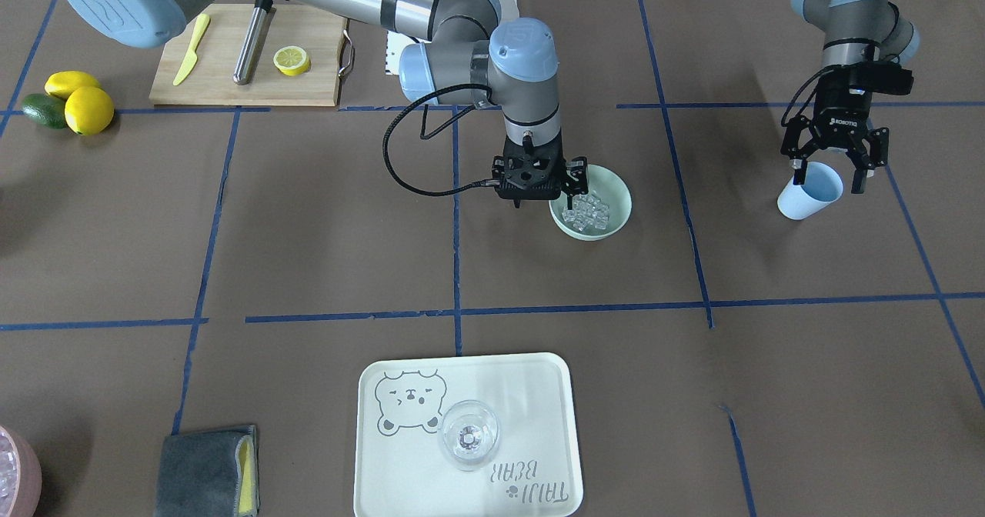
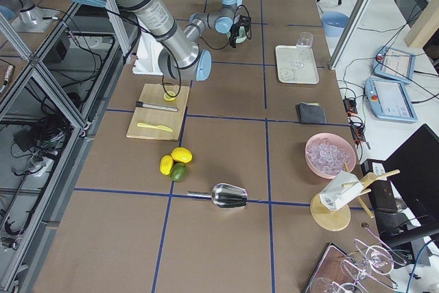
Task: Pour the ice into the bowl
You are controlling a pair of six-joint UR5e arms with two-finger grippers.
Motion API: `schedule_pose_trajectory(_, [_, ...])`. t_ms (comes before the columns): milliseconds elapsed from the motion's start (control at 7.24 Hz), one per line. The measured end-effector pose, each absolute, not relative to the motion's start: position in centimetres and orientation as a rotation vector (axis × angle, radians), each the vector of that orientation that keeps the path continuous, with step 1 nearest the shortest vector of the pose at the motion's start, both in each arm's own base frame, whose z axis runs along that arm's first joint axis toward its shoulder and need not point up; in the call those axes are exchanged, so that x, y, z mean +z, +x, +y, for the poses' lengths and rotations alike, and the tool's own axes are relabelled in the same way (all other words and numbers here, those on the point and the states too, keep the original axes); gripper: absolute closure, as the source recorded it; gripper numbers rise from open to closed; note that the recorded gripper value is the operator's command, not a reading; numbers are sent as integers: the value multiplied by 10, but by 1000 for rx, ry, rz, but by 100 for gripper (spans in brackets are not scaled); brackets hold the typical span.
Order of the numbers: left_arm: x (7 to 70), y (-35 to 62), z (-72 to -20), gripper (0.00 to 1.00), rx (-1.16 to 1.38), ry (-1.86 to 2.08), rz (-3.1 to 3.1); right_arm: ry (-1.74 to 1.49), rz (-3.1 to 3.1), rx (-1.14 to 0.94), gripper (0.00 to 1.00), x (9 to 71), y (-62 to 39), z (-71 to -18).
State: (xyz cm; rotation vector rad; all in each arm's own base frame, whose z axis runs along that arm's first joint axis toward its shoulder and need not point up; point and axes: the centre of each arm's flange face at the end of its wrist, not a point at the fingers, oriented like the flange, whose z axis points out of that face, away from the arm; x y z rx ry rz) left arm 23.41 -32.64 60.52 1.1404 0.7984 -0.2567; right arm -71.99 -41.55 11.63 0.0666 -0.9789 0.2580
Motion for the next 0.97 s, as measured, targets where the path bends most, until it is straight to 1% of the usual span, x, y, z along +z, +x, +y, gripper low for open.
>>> schedule_pose_trajectory(691, [583,184,-351,0,-177,1130,805,74,-1002,233,100,103,-716,-413])
schedule_pose_trajectory(967, [556,148,-372,0,-99,1031,797,79,-1045,232,100,84,-697,-418])
